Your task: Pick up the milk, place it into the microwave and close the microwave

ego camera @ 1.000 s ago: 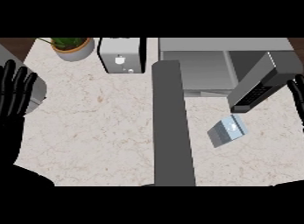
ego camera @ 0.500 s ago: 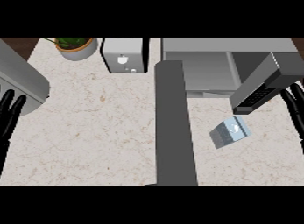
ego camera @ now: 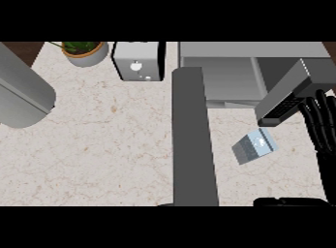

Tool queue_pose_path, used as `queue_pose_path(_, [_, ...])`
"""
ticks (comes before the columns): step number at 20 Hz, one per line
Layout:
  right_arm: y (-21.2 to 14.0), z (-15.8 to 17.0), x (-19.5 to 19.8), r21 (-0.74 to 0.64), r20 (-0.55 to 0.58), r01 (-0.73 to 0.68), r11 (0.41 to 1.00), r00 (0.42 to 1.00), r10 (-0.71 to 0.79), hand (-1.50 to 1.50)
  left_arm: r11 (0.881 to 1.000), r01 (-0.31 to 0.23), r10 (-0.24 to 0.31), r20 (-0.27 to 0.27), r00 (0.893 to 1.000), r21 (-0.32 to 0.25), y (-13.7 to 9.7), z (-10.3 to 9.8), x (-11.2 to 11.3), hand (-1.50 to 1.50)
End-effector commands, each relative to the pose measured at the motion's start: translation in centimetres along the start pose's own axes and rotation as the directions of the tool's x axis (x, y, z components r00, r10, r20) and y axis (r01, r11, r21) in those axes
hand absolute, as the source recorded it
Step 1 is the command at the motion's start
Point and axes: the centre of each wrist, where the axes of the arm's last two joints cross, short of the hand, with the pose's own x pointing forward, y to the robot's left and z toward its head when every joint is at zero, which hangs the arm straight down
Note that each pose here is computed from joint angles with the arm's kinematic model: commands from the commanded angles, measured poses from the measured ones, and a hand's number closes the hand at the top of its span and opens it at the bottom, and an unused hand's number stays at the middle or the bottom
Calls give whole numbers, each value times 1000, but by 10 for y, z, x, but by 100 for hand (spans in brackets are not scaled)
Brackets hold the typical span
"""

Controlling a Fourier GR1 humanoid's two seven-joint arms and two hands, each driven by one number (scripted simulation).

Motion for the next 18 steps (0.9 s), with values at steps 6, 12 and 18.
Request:
queue_pose_path(6, [-37,0,-57,-108,-92,-50,993,995,40,-150,1000,7,-7,8,1000,-2,9,42,16,-150])
queue_pose_path(12, [-27,30,-123,-123,-197,-112,986,977,86,-150,1000,-1,1,0,1000,-8,23,49,33,-150])
queue_pose_path(18, [-22,54,-168,-103,-272,-148,984,956,115,-150,1000,1,-1,-6,1000,11,12,52,26,-150])
